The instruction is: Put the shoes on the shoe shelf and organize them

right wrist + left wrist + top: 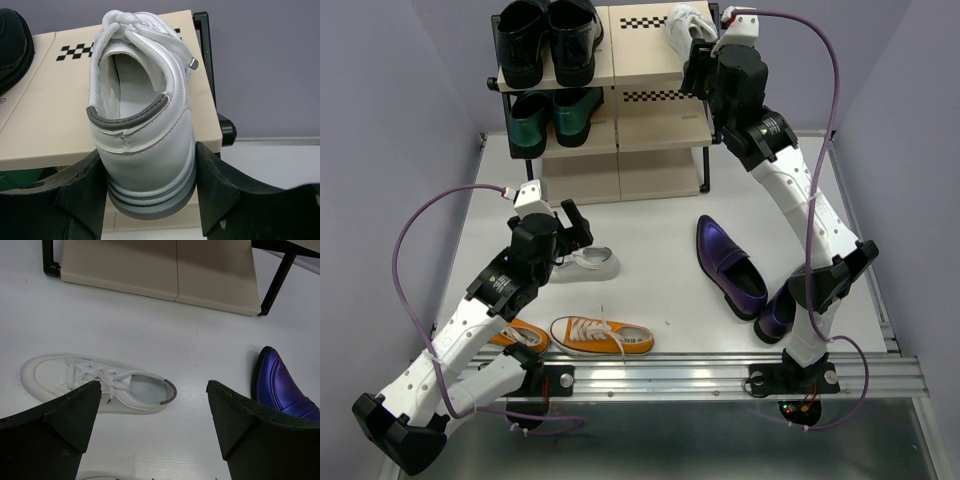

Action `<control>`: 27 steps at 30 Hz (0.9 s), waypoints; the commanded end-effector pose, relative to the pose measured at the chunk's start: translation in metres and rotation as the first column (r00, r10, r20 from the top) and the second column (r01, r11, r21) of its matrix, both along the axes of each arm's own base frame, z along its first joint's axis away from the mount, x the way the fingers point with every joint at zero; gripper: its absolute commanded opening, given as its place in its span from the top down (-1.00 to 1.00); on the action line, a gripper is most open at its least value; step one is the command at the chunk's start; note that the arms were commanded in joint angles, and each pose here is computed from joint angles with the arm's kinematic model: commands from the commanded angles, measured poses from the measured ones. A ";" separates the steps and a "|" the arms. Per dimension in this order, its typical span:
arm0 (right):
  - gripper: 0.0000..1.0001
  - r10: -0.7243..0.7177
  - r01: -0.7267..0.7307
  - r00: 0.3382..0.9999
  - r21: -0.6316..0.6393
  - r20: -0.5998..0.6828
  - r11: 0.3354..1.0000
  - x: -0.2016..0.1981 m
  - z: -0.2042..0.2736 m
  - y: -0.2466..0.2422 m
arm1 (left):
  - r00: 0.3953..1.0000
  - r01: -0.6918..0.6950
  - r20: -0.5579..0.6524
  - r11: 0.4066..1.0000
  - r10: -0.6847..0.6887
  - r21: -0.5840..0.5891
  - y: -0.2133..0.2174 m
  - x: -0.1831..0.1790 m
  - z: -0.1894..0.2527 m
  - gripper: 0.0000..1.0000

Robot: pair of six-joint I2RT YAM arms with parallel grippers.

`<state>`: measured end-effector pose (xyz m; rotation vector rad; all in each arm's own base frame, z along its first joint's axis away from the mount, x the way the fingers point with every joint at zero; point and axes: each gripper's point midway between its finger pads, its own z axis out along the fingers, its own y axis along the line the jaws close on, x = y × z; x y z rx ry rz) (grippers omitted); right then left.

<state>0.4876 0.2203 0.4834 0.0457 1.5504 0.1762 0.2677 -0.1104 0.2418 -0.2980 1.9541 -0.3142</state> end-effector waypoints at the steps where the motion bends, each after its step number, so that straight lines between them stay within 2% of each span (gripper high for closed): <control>1: 0.00 -0.013 0.009 0.997 0.052 0.073 0.999 -0.005 0.028 -0.003 | 1.000 -0.013 0.017 1.000 0.013 -0.003 0.002 0.001 0.000 -0.98; 2: 0.14 -0.018 0.013 0.997 0.062 0.080 0.998 -0.006 0.030 -0.004 | 1.000 -0.013 0.017 1.000 0.013 -0.003 0.002 0.002 0.000 -0.98; 4: 0.21 -0.037 0.028 0.994 0.092 0.102 0.995 -0.008 0.036 -0.008 | 1.000 -0.013 0.015 1.000 0.013 -0.001 0.002 0.002 0.000 -0.98; 9: 0.22 -0.098 0.071 0.982 0.163 0.162 0.984 -0.008 0.050 -0.018 | 1.000 -0.012 0.017 1.000 0.012 -0.002 0.002 0.002 0.001 -0.98; 22: 0.19 -0.159 0.119 0.968 0.204 0.194 0.972 0.013 0.049 -0.014 | 1.000 -0.017 0.023 1.000 0.017 -0.001 0.005 -0.001 0.004 -0.98; 25: -0.03 -0.167 0.129 0.968 0.200 0.186 0.971 0.015 0.044 -0.015 | 1.000 -0.016 0.025 1.000 0.016 -0.003 0.005 -0.002 0.005 -0.98; 27: -0.36 -0.165 0.130 0.970 0.192 0.178 0.973 0.016 0.041 -0.014 | 1.000 -0.016 0.022 1.000 0.016 -0.005 0.005 -0.002 0.005 -0.98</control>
